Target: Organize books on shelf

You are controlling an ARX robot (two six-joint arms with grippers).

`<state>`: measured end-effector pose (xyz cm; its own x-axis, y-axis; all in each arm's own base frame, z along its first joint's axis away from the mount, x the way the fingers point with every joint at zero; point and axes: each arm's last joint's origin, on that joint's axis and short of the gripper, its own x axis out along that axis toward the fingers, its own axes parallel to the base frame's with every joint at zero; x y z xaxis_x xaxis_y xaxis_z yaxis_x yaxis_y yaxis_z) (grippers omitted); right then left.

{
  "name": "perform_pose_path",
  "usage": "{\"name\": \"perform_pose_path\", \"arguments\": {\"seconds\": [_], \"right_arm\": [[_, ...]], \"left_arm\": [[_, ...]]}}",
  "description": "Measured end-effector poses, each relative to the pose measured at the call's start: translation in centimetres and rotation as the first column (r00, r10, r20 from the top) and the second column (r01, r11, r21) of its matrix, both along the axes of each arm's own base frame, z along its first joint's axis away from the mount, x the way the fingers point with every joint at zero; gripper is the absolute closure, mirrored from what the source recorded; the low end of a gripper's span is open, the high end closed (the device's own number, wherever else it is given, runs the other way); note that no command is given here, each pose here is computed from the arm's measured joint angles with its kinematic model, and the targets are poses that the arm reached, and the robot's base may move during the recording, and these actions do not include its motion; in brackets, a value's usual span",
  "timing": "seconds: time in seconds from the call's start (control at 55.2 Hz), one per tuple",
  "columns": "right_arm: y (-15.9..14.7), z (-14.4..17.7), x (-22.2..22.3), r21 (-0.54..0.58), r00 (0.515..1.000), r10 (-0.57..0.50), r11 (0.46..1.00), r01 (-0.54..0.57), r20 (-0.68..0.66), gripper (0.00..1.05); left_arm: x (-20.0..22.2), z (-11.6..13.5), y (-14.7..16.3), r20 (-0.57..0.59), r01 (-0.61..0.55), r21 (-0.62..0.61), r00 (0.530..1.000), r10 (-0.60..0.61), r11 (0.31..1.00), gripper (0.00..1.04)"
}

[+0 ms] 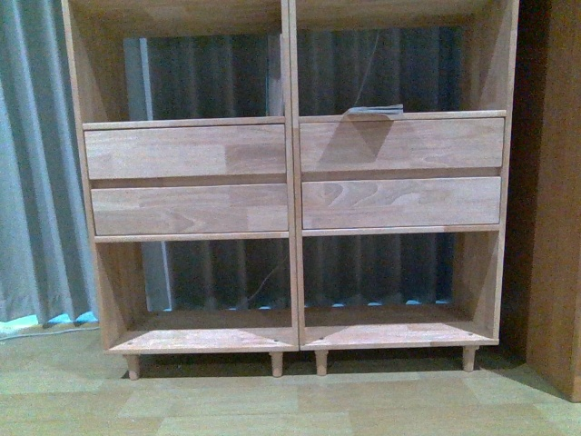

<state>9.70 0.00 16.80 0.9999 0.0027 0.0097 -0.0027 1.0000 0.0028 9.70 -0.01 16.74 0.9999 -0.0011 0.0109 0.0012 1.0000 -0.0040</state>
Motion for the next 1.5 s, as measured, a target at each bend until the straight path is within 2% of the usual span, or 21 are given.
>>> {"name": "perform_pose_path", "arguments": {"seconds": [1.504], "right_arm": [[0.0, 0.0, 0.0, 0.0, 1.0, 0.0, 1.0, 0.0, 0.0, 0.07]], "left_arm": [[0.0, 0.0, 0.0, 0.0, 0.0, 0.0, 1.0, 0.0, 1.0, 0.07]]}}
